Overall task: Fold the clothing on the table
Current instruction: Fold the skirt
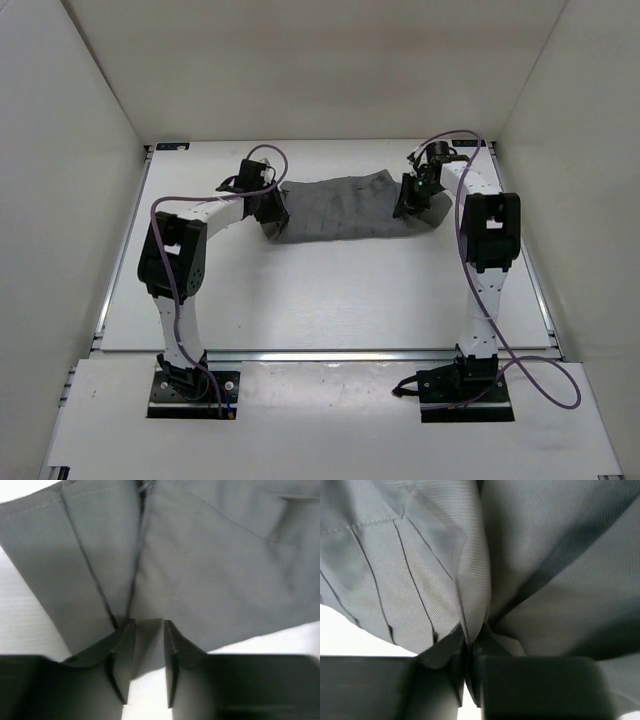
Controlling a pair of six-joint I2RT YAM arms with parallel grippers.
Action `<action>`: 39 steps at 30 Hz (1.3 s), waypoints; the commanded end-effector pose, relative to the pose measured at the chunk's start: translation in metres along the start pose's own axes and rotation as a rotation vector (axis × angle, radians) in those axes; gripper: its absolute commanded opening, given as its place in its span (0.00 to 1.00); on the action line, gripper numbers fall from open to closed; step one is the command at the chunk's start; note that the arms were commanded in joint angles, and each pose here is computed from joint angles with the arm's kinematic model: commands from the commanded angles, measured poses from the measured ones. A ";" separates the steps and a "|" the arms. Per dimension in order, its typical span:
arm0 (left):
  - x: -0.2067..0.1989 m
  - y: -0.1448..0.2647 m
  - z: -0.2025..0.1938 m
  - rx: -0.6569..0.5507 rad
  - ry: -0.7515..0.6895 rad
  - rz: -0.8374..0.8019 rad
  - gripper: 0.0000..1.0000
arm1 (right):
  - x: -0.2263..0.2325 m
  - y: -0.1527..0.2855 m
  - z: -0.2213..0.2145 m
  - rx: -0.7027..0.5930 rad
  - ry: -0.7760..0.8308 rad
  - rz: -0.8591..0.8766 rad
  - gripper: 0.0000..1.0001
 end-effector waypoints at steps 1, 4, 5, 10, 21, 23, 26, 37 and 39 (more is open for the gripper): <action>0.002 0.000 -0.001 0.060 -0.072 0.056 0.24 | 0.021 0.035 0.007 -0.107 0.059 -0.035 0.00; 0.004 0.002 -0.012 0.106 -0.100 0.073 0.00 | 0.018 0.033 -0.011 -0.099 0.017 -0.050 0.00; 0.004 0.002 -0.020 0.129 -0.108 0.077 0.00 | 0.016 0.034 -0.019 -0.092 -0.006 -0.043 0.01; 0.013 0.028 -0.045 0.168 -0.156 0.095 0.00 | 0.023 0.040 -0.057 -0.040 -0.047 0.010 0.00; 0.021 0.082 -0.091 0.175 -0.182 0.081 0.00 | 0.061 0.091 -0.116 -0.231 0.198 -0.052 0.60; 0.024 0.084 -0.095 0.181 -0.184 0.079 0.00 | 0.066 0.102 -0.107 -0.324 0.251 -0.054 0.71; 0.025 0.086 -0.097 0.182 -0.171 0.069 0.00 | 0.069 0.105 -0.087 -0.403 0.285 -0.027 0.76; 0.031 0.082 -0.099 0.182 -0.162 0.064 0.00 | 0.065 0.056 -0.061 -0.290 0.348 -0.085 0.59; 0.031 0.080 -0.103 0.195 -0.165 0.063 0.00 | 0.069 0.049 -0.063 -0.282 0.359 -0.085 0.56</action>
Point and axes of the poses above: each gripper's point midway between its finger pads, its own y axis back along the fingers, its own x axis along the line the jaws close on, z = x × y, the point moved 7 cm from there along y, back along the fingers, and after that the axes turned 8 degrees about -y, right-handed, at the moved point
